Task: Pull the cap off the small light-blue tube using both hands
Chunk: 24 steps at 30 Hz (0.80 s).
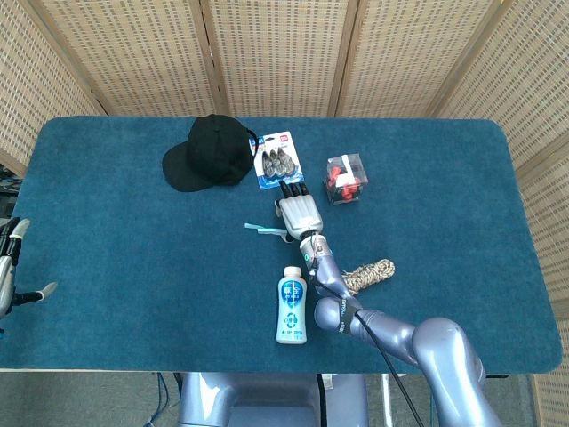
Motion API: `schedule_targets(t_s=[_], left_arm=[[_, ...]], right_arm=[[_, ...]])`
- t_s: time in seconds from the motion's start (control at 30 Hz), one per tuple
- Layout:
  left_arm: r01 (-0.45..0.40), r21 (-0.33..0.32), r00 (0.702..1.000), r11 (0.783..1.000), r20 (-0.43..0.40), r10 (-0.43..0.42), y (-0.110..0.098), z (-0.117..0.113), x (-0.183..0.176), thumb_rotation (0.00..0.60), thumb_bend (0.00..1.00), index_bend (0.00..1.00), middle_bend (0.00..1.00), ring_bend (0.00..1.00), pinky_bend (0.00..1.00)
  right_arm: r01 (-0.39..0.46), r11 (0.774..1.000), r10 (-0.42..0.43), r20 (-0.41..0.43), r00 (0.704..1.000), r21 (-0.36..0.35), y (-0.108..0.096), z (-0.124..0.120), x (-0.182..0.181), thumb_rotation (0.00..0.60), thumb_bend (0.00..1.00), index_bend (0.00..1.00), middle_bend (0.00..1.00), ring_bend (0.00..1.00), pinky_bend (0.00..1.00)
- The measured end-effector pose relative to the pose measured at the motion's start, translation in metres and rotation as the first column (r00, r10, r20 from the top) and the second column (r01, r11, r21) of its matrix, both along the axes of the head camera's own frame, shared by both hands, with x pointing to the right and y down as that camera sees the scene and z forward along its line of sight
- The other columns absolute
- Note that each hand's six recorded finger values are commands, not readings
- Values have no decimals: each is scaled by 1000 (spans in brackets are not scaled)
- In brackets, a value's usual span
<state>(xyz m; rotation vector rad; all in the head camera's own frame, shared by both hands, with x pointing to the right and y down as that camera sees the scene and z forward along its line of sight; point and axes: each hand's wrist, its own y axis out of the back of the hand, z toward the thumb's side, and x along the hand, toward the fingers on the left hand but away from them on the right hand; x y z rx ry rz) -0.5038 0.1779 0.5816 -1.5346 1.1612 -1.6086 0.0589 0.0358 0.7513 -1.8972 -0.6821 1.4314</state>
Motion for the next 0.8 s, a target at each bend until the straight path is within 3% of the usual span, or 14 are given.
schedule_targets(t_s=[0.27,0.53,0.8], left_arm=[[1,3,1000,1000,-3,-1,0,-1,1,600,0,0,0,0,0],[6,5,1000,1000,-8,-6,0,-2,-1,600,0,0,0,0,0],[10,5,1000,1000,-9,-10,-1,-2,-3,600,0,0,0,0,0]], right_arm=[[-12,1000,12,-1,1000,-9,4,6,-2,600,260,433,0,0,0],[-10,1000,10,2,1000,-18,8,10,-5,600,351,446,0,0,0],[-5,1000,5,-8,1000,-30,12,15,-6,600,363,454,0,0,0]])
